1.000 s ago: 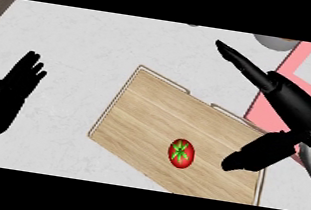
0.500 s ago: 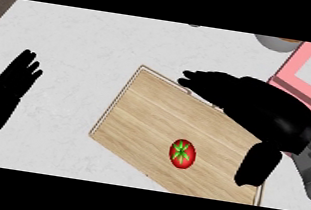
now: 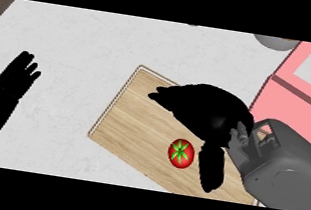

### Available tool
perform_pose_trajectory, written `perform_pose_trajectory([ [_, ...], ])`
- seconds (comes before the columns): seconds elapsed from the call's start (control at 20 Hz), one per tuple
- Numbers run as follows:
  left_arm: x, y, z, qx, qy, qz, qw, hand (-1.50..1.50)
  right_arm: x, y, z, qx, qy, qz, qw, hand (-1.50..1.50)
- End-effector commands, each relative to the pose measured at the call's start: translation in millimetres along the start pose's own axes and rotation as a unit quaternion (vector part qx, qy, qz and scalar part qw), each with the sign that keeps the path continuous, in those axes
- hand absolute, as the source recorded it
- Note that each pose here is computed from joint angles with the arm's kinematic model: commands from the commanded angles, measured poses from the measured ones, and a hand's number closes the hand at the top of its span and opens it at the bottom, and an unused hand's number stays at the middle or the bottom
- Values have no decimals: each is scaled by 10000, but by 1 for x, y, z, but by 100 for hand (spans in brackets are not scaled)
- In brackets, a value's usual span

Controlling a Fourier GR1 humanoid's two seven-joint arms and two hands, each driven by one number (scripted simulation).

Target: Pick the tomato from the tray and place it in the cardboard box

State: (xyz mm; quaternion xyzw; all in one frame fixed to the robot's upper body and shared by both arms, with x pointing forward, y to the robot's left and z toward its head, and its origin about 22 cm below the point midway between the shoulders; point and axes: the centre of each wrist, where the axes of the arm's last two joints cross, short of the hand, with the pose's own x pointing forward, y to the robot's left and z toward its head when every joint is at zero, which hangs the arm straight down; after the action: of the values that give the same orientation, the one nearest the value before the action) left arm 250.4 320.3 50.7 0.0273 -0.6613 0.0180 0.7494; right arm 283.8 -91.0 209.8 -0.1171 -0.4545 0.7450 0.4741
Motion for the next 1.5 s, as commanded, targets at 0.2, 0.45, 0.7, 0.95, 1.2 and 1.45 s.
perform_pose_trajectory([
  [0.2,-10,-9,5,7,62,48,10000,0,2,0,-14,578,412,145,9974,-150],
  [0.45,-5,0,-2,-18,82,28,10000,0,0,-2,-18,543,578,193,9967,-150],
  [0.7,-11,-11,8,3,15,24,10000,0,-12,33,-24,695,464,216,9963,-150],
  [0.95,-3,21,17,-6,-55,23,10000,0,6,30,-26,462,261,181,9984,-150],
  [1.2,-14,0,13,-73,14,123,9999,0,10,16,-34,449,236,343,9981,-150],
  [1.45,3,9,-6,-17,113,35,9999,0,19,21,-49,529,458,555,9960,-150],
])
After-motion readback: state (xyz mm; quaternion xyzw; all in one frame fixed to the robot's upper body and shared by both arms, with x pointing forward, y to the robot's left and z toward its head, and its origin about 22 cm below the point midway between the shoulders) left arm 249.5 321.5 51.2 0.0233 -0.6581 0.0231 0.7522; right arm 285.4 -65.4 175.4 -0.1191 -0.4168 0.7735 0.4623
